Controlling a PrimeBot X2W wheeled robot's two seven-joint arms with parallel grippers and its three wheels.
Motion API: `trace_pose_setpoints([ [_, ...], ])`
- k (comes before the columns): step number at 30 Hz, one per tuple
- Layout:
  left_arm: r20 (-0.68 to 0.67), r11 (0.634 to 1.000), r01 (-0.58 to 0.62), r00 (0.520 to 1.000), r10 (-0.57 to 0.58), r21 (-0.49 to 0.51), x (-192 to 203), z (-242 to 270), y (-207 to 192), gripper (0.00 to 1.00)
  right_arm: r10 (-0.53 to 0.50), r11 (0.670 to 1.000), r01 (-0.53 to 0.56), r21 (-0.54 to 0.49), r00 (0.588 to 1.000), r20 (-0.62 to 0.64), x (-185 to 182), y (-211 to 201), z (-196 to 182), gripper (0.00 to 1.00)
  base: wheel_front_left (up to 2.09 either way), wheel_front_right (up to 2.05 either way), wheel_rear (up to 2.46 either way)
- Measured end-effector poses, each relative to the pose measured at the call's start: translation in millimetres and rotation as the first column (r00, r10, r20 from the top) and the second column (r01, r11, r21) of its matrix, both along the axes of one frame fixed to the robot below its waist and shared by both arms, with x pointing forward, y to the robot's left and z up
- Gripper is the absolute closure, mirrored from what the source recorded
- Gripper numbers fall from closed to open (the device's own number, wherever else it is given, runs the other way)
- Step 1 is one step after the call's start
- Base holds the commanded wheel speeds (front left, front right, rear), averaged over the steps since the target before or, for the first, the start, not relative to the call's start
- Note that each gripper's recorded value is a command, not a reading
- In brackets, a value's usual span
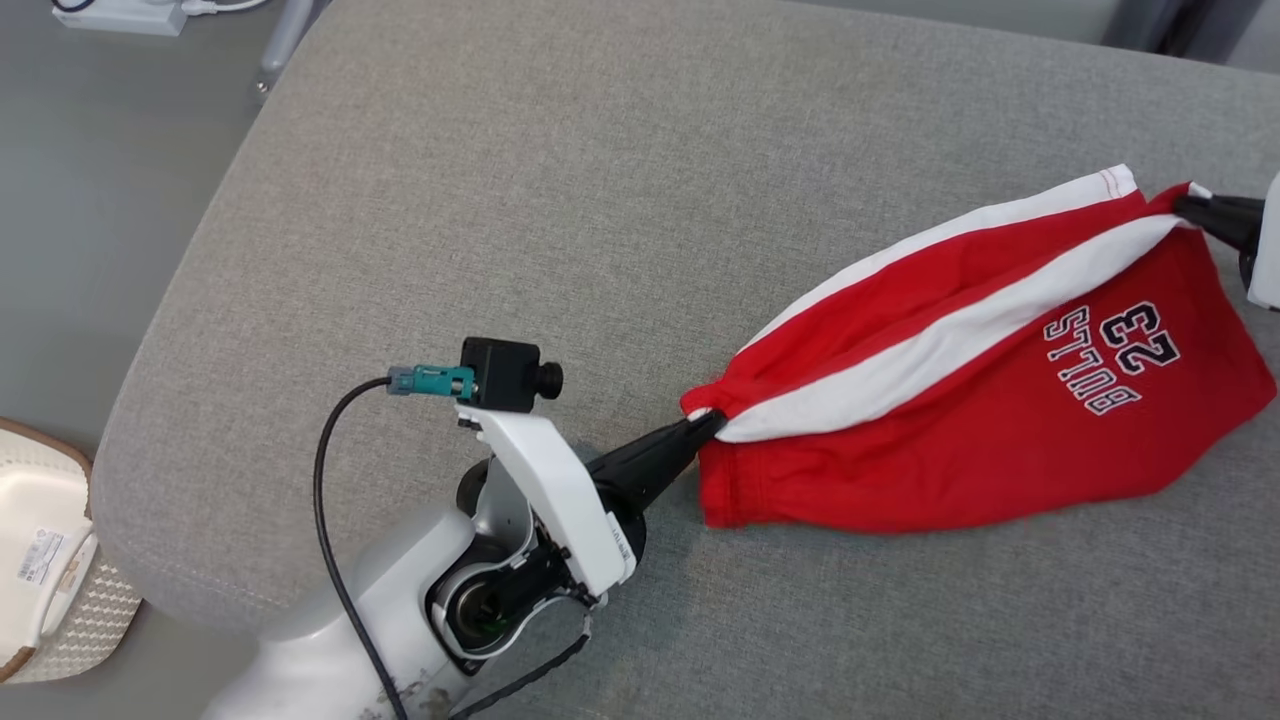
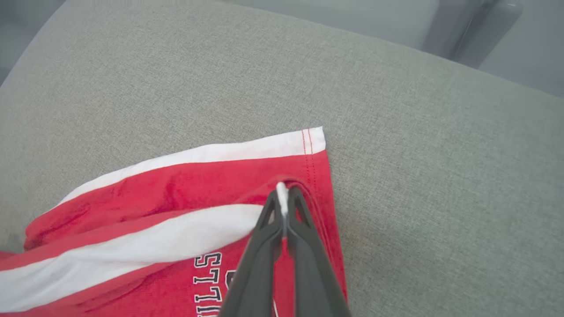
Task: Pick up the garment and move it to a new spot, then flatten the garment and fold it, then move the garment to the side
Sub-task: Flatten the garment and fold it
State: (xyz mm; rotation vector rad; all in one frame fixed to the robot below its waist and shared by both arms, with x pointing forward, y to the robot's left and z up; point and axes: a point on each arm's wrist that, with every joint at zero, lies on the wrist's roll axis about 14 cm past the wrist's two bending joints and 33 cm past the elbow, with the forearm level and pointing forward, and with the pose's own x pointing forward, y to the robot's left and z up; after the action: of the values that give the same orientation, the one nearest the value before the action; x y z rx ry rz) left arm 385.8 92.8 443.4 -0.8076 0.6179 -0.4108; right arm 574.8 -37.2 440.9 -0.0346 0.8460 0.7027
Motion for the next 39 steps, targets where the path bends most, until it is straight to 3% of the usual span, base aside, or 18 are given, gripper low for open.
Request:
trace_pose_setpoints([
  [19,-0.007,0.992,-0.122,0.993,0.122,-0.027,33.4,-12.2,6.8,1.0,-0.048,0.998,0.043,0.051,0.995,0.09,41.9,16.0,-18.5,1.0,0.0,0.0,0.0],
  [21,0.02,0.985,-0.17,0.985,0.17,-0.03,46.2,-11.7,9.8,1.0,-0.076,0.997,0.074,0.024,0.993,0.095,49.3,7.7,-33.7,1.0,0.0,0.0,0.0],
  [22,0.025,0.984,-0.175,0.984,0.176,-0.03,48.0,-11.1,10.4,1.0,-0.088,0.996,0.084,0.034,0.99,0.113,53.2,6.9,-31.6,0.95,0.0,0.0,0.0],
  [23,0.028,0.983,-0.183,0.983,0.184,-0.029,49.3,-11.4,11.5,0.79,-0.099,0.995,0.094,0.047,0.987,0.127,56.5,7.2,-28.8,0.09,0.0,0.0,0.0],
  [24,0.028,0.983,-0.183,0.983,0.184,-0.029,49.3,-11.4,11.5,0.52,-0.099,0.995,0.094,0.047,0.987,0.127,56.5,7.2,-28.8,0.0,0.0,0.0,0.0],
  [25,0.027,0.979,-0.204,0.979,0.204,-0.02,51.3,-14.7,16.0,0.02,-0.112,0.991,0.099,0.085,0.982,0.153,61.1,13.3,-22.4,0.0,0.0,0.0,0.0],
  [30,0.027,0.974,-0.226,0.974,0.226,-0.008,56.3,-17.8,21.1,0.0,-0.118,0.988,0.096,0.125,0.977,0.178,62.7,21.9,-18.1,0.0,0.0,0.0,0.0],
  [34,0.041,0.966,-0.259,0.965,0.258,0.016,59.2,-21.0,29.8,0.0,-0.108,0.993,0.098,0.059,0.973,0.205,63.1,8.9,-25.0,0.0,0.0,0.0,0.0],
  [39,0.106,0.949,-0.307,0.948,0.3,0.064,63.5,-17.9,44.0,0.0,-0.157,0.985,0.131,0.115,0.953,0.258,66.4,5.8,-9.6,0.0,0.0,0.0,0.0],
])
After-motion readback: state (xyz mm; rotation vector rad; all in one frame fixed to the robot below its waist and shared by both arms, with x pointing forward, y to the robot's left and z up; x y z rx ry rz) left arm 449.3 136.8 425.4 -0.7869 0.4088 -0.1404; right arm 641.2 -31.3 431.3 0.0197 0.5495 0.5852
